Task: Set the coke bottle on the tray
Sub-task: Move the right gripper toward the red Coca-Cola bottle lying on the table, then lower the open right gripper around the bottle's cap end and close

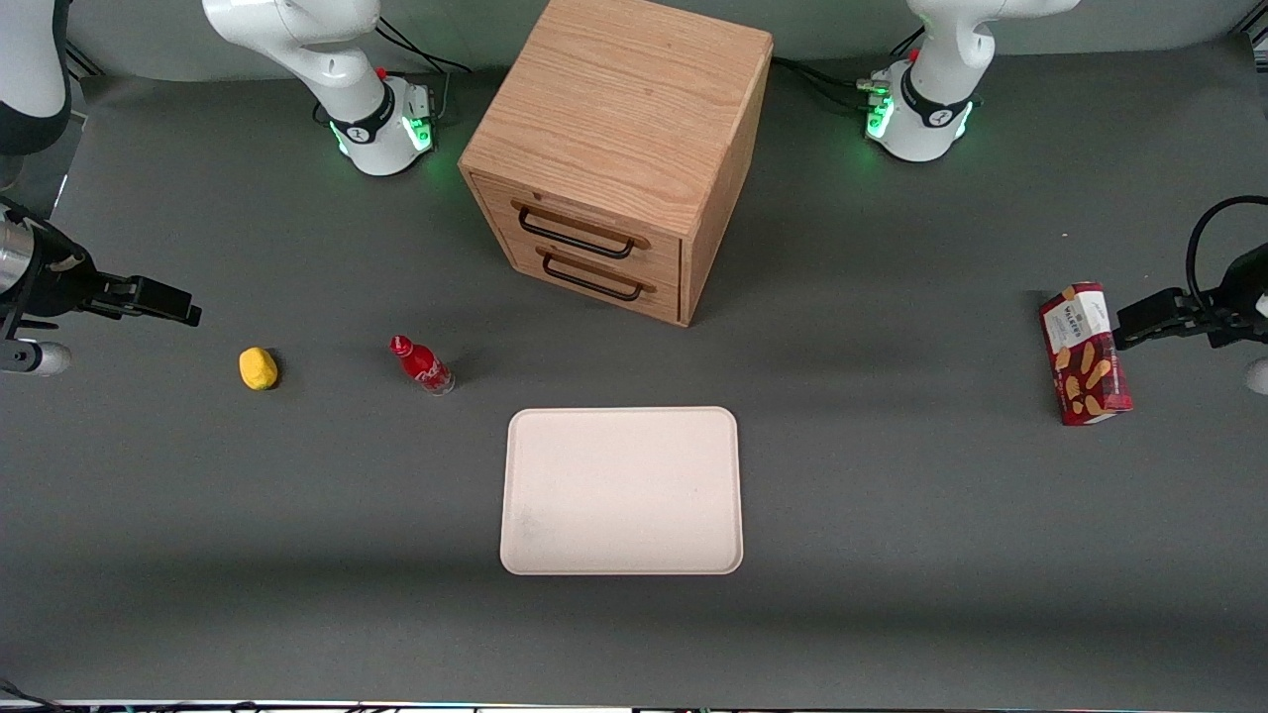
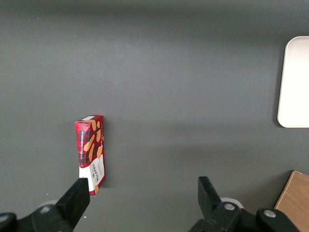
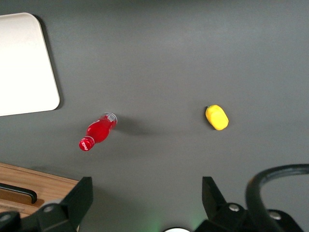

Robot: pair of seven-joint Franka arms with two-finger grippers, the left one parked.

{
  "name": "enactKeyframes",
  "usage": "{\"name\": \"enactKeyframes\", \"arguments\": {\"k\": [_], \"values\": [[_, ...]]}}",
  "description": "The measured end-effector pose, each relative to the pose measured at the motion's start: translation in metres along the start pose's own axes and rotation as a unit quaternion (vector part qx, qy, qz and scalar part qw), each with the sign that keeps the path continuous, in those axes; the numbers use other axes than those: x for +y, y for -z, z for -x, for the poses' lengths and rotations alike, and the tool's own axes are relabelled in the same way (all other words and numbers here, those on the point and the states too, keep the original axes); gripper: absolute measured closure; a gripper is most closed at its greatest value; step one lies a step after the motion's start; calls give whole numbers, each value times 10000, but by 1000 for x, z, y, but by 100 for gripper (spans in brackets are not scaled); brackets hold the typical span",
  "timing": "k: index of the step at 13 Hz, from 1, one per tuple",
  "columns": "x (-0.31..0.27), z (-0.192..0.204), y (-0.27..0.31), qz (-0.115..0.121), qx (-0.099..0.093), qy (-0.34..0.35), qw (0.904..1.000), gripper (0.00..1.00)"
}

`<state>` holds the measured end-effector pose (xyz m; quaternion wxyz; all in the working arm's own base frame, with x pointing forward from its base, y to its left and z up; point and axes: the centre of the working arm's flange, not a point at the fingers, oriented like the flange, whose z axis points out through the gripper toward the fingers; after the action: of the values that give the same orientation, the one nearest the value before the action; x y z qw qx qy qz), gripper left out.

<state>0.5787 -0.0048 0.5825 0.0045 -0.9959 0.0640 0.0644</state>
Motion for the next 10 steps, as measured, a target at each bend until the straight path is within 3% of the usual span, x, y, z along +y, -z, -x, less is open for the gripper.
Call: {"name": "enactKeyframes", "arguments": {"k": [4,10], "values": [[-68,-6,-31,-11,59,398,9992,0],[-132,0,-156,-31,32,689,9976,0]]}}
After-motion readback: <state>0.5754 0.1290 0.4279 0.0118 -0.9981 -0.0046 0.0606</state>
